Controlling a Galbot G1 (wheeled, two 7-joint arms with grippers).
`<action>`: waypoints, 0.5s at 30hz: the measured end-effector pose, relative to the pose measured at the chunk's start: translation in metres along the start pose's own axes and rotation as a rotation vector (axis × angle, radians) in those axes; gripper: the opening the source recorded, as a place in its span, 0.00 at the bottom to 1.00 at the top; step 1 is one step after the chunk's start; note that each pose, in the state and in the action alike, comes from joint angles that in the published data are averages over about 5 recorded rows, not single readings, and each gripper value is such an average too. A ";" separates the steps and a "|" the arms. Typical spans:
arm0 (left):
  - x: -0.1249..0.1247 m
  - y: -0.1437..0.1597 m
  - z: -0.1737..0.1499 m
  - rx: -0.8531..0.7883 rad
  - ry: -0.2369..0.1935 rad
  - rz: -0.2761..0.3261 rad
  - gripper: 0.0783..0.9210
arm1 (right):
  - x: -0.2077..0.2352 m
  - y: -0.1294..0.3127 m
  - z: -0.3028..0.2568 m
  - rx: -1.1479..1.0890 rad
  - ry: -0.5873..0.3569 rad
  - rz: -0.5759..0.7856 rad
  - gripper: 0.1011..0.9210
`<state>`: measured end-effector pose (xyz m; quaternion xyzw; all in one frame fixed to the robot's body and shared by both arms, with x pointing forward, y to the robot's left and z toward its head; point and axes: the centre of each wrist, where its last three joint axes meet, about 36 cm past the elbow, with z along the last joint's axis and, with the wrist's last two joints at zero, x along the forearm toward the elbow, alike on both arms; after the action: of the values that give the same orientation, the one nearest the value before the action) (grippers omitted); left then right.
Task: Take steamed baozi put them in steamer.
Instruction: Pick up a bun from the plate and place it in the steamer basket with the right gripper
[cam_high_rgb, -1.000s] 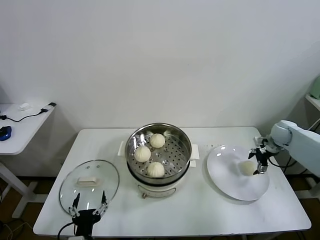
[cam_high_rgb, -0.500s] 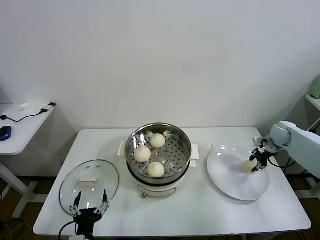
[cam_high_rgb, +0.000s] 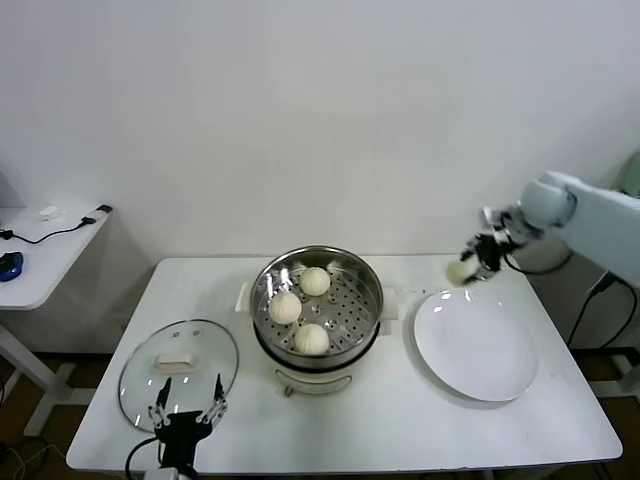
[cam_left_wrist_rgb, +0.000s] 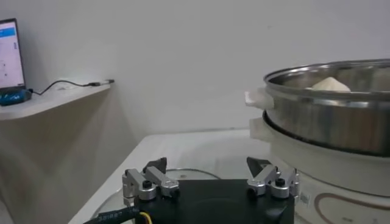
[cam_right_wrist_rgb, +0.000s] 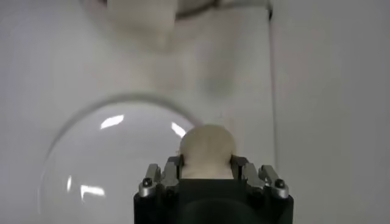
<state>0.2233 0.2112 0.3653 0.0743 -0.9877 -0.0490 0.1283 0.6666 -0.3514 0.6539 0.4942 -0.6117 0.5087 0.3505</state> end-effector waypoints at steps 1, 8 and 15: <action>0.000 -0.001 0.000 0.000 -0.001 0.003 0.88 | 0.007 -0.001 -0.016 0.009 -0.022 0.002 0.55; 0.001 -0.004 -0.001 -0.001 -0.005 0.016 0.88 | 0.021 0.007 -0.115 0.062 -0.134 -0.036 0.55; 0.002 -0.002 -0.003 -0.002 -0.010 0.007 0.88 | -0.008 0.024 -0.166 0.072 -0.126 -0.100 0.55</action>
<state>0.2228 0.2091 0.3684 0.0705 -0.9886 -0.0500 0.1236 0.6332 -0.1885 0.6788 0.5672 -0.5886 0.4801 0.3183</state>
